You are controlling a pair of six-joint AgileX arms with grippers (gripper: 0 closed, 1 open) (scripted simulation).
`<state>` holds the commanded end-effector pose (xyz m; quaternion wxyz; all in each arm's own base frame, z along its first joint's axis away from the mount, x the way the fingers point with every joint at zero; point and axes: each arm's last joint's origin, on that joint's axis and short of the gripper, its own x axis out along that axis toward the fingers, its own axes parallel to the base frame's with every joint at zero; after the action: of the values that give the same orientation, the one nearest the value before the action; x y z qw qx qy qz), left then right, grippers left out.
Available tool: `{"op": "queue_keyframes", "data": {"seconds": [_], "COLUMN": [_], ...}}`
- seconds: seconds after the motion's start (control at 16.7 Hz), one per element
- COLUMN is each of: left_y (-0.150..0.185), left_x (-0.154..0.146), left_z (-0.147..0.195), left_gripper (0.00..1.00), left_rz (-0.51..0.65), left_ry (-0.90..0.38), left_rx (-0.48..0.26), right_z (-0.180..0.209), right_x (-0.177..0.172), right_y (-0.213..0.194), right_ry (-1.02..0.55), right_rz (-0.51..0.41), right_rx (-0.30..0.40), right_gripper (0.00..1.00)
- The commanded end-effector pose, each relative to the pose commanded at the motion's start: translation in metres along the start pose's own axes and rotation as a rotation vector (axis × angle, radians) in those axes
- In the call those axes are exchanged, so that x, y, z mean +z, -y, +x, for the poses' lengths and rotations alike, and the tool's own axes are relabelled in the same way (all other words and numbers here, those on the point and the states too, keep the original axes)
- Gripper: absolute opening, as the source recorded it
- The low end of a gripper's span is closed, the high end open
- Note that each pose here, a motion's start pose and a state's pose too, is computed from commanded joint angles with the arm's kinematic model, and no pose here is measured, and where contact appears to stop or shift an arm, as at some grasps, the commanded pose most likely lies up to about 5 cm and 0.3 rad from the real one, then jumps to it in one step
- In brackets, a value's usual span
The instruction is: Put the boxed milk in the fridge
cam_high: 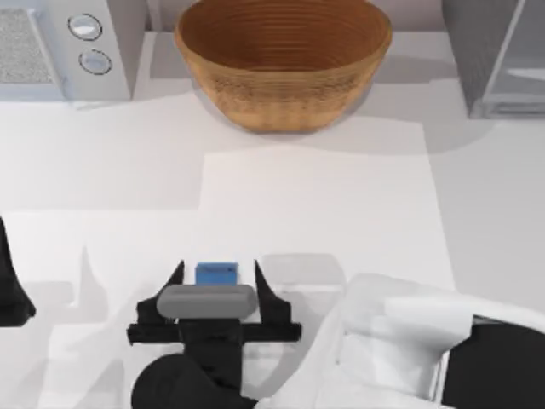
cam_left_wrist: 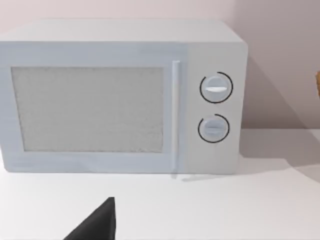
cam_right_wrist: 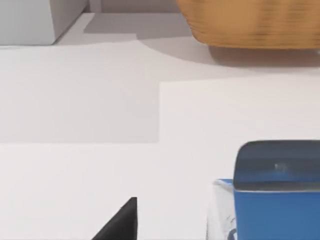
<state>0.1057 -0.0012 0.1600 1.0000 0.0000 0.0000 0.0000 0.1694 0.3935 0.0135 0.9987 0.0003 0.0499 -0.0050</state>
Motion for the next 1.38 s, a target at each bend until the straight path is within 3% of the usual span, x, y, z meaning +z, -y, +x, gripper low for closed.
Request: {"op": "queue_keyframes", "data": {"seconds": [0.54, 1.14, 1.38], "left_y": [0.0, 0.0, 0.0], "left_x": [0.0, 0.0, 0.0], "left_z": [0.0, 0.0, 0.0], "left_gripper": [1.0, 1.0, 1.0], "left_rz": [0.0, 0.0, 0.0], "left_ry": [0.0, 0.0, 0.0], "left_rx": [0.0, 0.0, 0.0], "right_z": [0.0, -0.001, -0.001], "right_x": [0.0, 0.001, 0.039], "right_y": [0.0, -0.001, -0.007], "right_ry": [0.0, 0.0, 0.009], "right_rz": [0.0, 0.002, 0.02], "right_rx": [0.0, 0.003, -0.004], "right_gripper": [0.02, 0.0, 0.0]}}
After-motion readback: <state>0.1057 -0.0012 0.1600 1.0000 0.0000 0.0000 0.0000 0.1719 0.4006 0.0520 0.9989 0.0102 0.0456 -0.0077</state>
